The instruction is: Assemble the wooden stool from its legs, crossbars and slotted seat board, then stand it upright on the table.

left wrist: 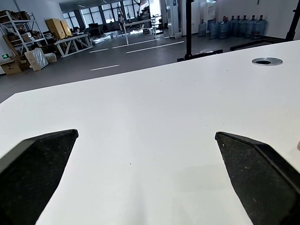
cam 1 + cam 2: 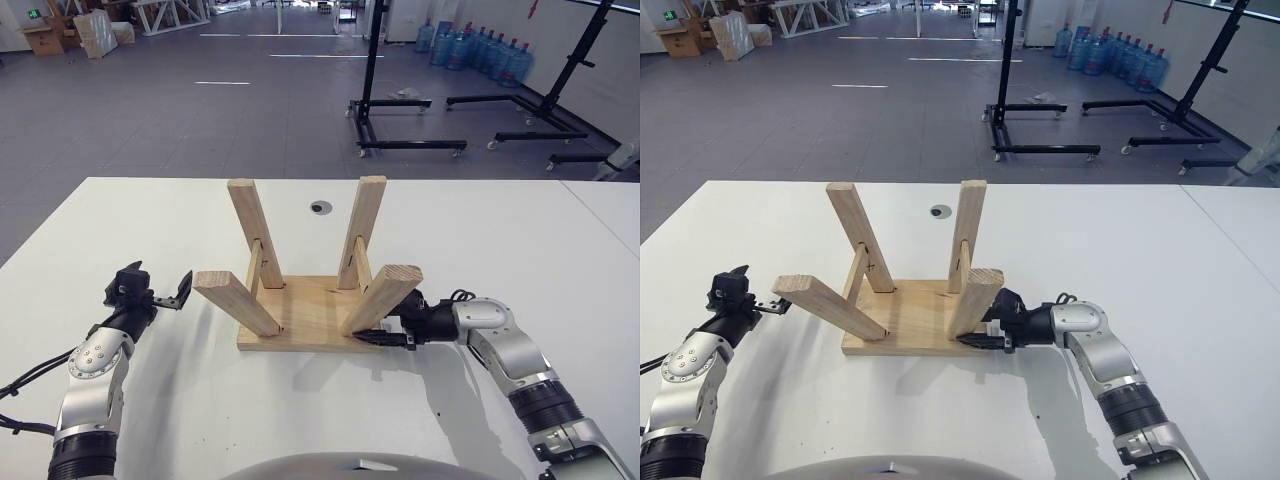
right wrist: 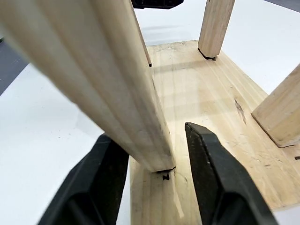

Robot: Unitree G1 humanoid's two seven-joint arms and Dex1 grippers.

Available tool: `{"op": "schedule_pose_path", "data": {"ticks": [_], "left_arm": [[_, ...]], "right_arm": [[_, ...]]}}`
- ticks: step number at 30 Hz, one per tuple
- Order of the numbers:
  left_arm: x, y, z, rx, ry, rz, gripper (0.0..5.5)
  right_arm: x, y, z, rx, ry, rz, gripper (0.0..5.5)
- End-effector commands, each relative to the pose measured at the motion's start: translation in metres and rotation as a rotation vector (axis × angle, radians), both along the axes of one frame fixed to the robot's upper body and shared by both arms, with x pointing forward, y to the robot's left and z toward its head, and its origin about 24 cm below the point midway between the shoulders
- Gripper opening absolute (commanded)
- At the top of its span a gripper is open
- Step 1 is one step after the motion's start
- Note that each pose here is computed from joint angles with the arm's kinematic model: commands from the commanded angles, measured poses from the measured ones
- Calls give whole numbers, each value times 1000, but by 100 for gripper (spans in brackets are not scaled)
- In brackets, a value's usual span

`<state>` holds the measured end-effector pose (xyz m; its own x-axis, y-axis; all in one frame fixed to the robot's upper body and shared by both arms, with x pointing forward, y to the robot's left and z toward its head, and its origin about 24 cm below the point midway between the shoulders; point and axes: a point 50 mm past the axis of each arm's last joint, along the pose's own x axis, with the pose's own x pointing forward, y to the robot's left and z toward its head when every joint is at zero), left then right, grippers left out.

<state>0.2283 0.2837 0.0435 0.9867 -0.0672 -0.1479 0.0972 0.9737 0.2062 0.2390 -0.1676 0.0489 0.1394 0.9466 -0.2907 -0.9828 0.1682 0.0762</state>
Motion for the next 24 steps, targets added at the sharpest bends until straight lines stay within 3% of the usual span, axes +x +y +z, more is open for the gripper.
{"op": "schedule_pose_path", "data": {"ticks": [1,7,12,19,24], "left_arm": [[3,-9,7,-8,-29,-55,540],[11,-36,44,-88,-197,-177,540],[10,-51,34,-34,-185,-182,540],[5,-78,28,-43,-235,-137,540],[2,-80,22,-39,-241,-72,540]], "right_arm": [[5,-1,10,17,1,24,126],[11,-5,22,118,190,19,114],[12,-16,39,171,424,83,108],[14,-37,44,70,771,58,108],[1,-45,39,11,987,39,107]]}}
